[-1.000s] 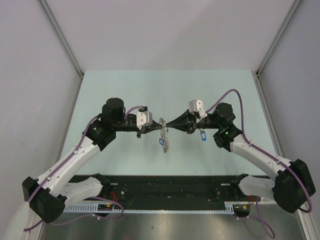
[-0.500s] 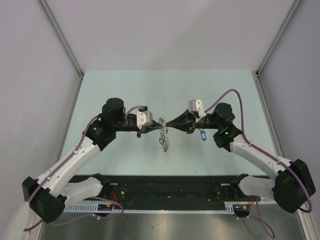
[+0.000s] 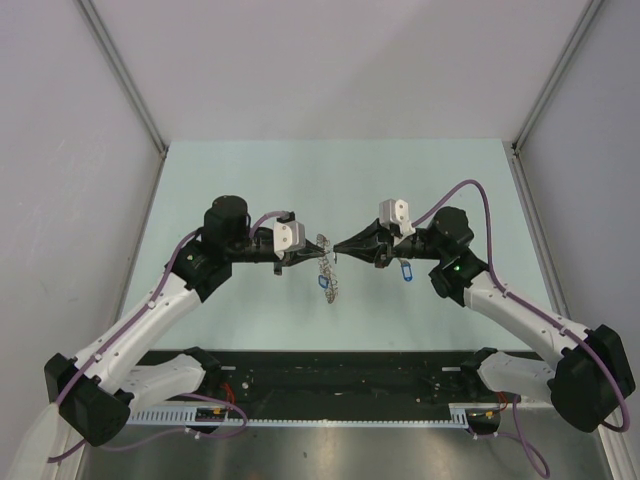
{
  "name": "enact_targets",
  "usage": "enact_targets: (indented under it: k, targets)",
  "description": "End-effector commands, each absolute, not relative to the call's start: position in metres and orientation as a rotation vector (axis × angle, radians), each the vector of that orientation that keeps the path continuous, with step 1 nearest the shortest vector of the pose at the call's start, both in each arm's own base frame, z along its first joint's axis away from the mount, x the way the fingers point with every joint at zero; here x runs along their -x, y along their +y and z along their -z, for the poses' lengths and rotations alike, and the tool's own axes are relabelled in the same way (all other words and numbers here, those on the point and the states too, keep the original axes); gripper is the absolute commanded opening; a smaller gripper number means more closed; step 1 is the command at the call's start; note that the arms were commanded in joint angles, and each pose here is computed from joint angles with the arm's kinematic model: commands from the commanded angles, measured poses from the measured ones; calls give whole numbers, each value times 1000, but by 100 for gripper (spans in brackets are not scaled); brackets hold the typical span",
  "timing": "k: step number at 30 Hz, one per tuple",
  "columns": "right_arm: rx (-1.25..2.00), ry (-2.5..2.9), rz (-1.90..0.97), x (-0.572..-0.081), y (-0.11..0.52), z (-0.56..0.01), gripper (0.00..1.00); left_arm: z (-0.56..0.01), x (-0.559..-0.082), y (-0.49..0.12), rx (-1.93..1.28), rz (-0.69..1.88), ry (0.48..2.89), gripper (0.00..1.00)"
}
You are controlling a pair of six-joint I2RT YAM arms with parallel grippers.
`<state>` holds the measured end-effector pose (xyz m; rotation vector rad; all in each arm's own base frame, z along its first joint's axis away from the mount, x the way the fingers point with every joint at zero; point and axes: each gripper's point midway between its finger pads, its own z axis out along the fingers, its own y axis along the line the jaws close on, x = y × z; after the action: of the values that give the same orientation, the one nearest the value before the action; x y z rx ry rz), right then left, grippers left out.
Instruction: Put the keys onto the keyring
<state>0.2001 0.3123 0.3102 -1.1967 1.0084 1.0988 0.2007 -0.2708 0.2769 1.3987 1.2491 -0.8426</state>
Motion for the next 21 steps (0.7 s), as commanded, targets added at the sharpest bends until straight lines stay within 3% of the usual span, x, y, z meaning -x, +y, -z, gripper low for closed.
enact_targets:
  k: [1, 21]
  targets:
    - [1198, 920, -1062, -197, 312, -336, 0, -293, -201, -273, -1380, 824, 1185, 0]
    - [1197, 927, -1067, -200, 316, -332, 0, -294, -199, -274, -1382, 834, 1175, 1]
